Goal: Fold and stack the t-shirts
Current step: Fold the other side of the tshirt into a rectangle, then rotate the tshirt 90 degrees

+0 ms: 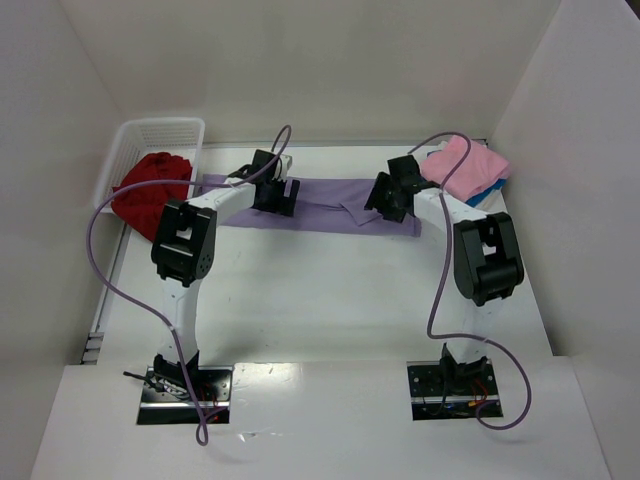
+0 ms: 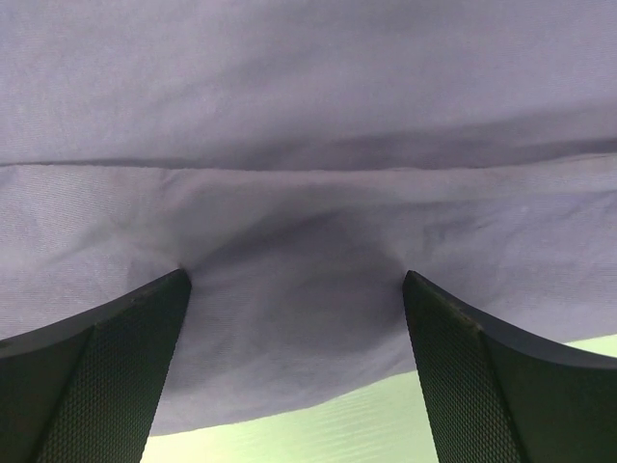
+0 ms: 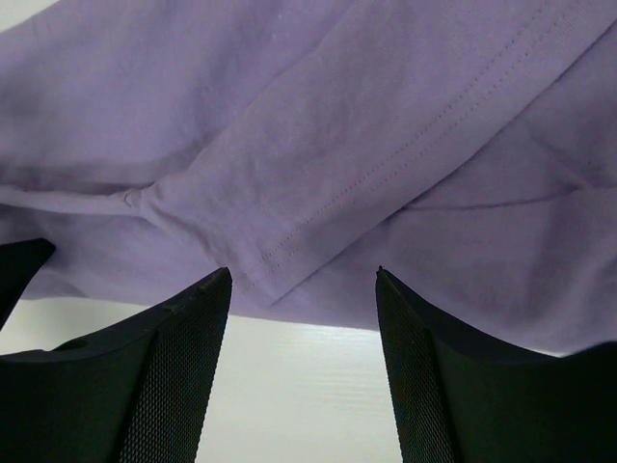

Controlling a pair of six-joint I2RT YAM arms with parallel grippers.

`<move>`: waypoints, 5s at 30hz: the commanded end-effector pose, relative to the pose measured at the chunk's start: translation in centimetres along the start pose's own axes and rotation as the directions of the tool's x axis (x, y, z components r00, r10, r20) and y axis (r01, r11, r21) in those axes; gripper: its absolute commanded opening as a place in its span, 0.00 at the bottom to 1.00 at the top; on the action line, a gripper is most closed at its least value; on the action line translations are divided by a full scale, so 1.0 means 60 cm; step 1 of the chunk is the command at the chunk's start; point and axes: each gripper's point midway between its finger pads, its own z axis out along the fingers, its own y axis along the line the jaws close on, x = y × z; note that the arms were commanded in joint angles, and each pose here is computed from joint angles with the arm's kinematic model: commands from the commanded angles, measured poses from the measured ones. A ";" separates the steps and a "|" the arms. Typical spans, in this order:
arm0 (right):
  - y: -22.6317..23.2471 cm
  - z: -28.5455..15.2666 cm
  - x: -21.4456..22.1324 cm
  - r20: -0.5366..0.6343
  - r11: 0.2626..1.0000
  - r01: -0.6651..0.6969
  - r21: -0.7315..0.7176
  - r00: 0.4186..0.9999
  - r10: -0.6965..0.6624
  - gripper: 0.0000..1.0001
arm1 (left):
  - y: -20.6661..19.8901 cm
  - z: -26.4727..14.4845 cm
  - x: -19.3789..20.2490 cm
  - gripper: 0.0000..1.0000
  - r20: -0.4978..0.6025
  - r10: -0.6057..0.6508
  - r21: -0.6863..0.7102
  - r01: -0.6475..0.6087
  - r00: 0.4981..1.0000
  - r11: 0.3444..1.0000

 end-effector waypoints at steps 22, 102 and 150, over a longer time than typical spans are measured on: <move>0.052 0.055 -0.065 0.120 1.000 -0.012 -0.028 0.993 0.015 0.03 | 0.014 0.021 0.016 0.99 -0.043 -0.024 -0.047 0.022 0.999 0.999; 0.081 -0.157 -0.124 0.269 0.981 0.100 -0.165 0.962 -0.053 0.99 | 0.163 -0.031 0.126 0.99 -0.425 0.453 -0.076 -0.529 0.784 0.845; -0.027 0.076 0.017 -0.031 0.962 0.124 0.244 0.992 -0.120 0.99 | -0.234 -0.252 0.344 0.99 -0.413 0.244 0.346 -0.096 0.877 0.933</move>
